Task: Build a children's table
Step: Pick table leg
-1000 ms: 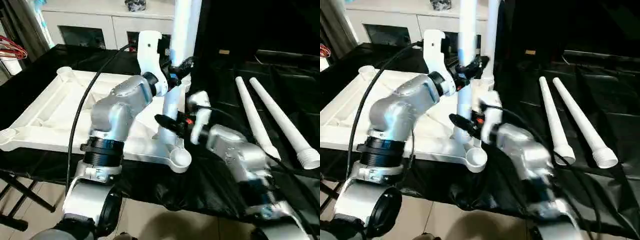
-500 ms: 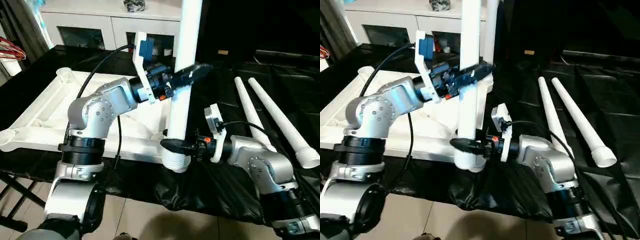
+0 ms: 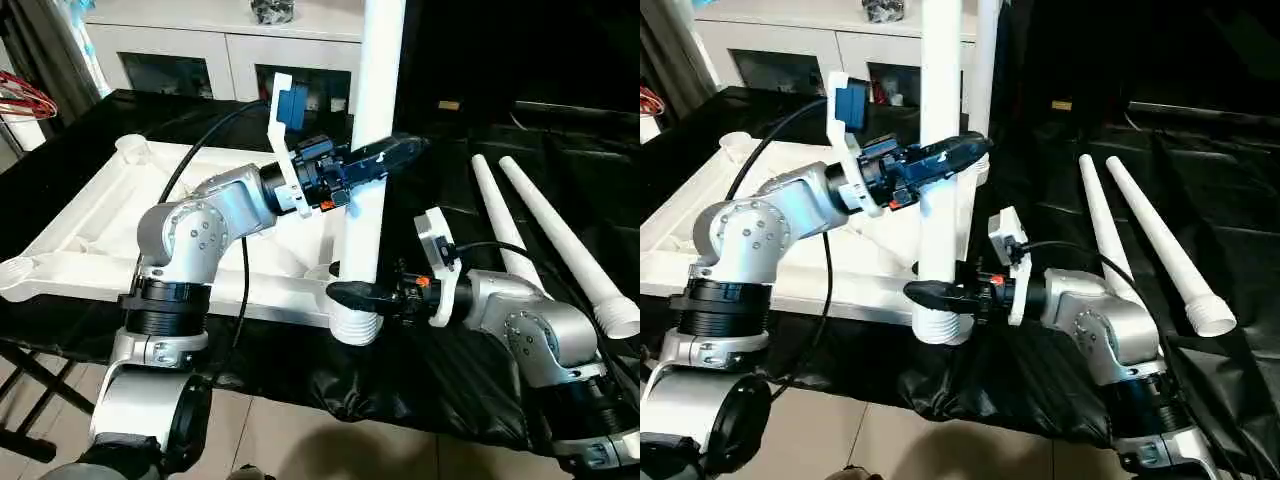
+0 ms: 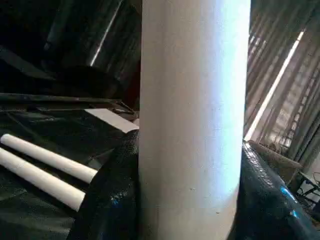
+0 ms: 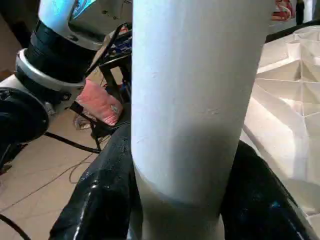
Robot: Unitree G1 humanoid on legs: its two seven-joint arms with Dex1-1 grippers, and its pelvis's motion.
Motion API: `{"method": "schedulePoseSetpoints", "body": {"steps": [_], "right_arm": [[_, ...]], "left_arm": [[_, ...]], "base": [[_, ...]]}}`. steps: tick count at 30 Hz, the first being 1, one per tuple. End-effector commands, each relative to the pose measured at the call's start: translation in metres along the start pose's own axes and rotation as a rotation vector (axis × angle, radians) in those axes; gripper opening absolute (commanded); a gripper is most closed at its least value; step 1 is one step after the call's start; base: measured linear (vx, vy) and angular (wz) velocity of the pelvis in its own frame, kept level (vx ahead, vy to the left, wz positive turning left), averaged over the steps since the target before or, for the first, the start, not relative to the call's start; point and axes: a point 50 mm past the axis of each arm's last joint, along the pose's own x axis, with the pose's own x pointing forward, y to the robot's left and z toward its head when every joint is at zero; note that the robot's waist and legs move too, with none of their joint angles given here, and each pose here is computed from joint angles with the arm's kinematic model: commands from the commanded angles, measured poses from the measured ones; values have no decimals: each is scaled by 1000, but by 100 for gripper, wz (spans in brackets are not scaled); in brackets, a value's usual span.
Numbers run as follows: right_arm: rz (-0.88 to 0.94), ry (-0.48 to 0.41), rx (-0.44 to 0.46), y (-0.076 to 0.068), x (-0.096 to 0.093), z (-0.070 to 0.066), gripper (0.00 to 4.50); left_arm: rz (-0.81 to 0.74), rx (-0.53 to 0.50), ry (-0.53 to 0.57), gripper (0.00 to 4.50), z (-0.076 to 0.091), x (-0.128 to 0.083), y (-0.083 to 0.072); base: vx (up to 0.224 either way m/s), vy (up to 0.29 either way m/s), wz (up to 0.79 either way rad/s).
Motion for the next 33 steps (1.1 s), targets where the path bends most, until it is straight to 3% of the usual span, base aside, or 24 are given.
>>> {"method": "schedulePoseSetpoints", "body": {"steps": [1, 2, 5, 9, 12, 20, 33], "right_arm": [[10, -6, -72, 3, 5, 7, 189], [-12, -7, -82, 1, 6, 8, 245], [-133, -21, -85, -10, 8, 11, 280], [-401, -16, -74, -34, 14, 16, 293], [-459, 8, -44, -40, 16, 15, 293], [-464, 13, -39, -43, 19, 20, 293], [-384, 117, -74, -40, 15, 17, 293]], "left_arm": [[102, 44, -13, 181, 7, 0, 6], [132, 55, -13, 180, 7, 1, 8], [231, 101, -10, 179, 8, 3, 12], [415, 177, -18, 178, 12, 9, 17], [450, 203, -34, 178, 14, 13, 16], [459, 232, -13, 178, 11, 15, 15], [421, 272, 60, 178, 4, 17, 16]], "base": [[0, 0, 0], [0, 0, 0], [0, 0, 0], [0, 0, 0], [0, 0, 0], [0, 0, 0], [0, 0, 0]]}}
